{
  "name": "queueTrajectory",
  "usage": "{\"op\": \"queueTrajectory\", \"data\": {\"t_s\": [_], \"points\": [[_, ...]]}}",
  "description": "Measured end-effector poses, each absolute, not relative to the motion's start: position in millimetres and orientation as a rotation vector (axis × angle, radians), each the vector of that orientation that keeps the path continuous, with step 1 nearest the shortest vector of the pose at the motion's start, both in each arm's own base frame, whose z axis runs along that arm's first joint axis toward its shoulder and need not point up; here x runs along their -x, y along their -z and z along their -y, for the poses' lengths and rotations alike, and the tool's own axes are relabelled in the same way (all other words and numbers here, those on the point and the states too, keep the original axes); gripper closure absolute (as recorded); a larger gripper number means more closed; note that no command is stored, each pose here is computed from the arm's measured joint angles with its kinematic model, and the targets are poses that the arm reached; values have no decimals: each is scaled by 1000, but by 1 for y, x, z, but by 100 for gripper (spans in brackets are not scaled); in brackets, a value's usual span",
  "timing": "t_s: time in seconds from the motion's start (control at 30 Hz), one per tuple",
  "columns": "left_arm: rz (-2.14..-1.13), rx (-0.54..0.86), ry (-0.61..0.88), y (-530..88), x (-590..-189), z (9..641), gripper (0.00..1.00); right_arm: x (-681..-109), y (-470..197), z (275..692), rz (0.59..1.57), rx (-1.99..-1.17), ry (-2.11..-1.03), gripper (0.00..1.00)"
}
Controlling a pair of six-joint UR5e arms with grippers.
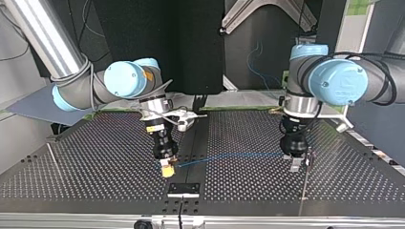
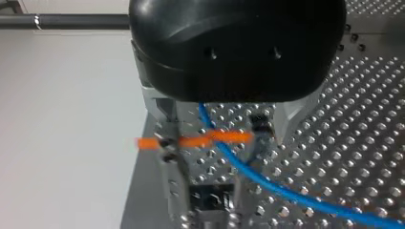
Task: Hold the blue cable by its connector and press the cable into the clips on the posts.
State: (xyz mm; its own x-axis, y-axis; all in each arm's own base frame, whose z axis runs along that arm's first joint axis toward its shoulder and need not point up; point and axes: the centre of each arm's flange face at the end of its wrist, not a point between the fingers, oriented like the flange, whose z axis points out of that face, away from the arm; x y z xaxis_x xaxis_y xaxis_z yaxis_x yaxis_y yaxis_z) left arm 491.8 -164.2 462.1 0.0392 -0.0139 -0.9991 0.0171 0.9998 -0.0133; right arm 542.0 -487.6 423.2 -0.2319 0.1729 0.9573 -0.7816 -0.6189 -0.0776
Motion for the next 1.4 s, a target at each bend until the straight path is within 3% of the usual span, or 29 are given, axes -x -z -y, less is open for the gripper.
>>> {"op": "queueTrajectory", "data": {"t_s": [0.73, 0.8, 0.83, 0.87, 0.9, 1.4], "points": [[-1475, 55, -3, -467, -500, 164, 0, -542, -423, 488, 758, -1381, -1909, 100], [-1475, 59, -6, -467, -500, 164, 45, -542, -422, 488, 758, -1381, -1909, 100], [-1475, 62, -10, -467, -499, 165, 45, -542, -422, 488, 759, -1382, -1909, 100], [-1476, 65, -14, -467, -499, 165, 92, -542, -422, 488, 759, -1382, -1908, 100], [-1476, 69, -21, -467, -499, 165, 100, -541, -422, 488, 759, -1382, -1908, 100], [-1497, 89, -138, -460, -489, 171, 100, -539, -419, 489, 765, -1386, -1902, 100]]}}
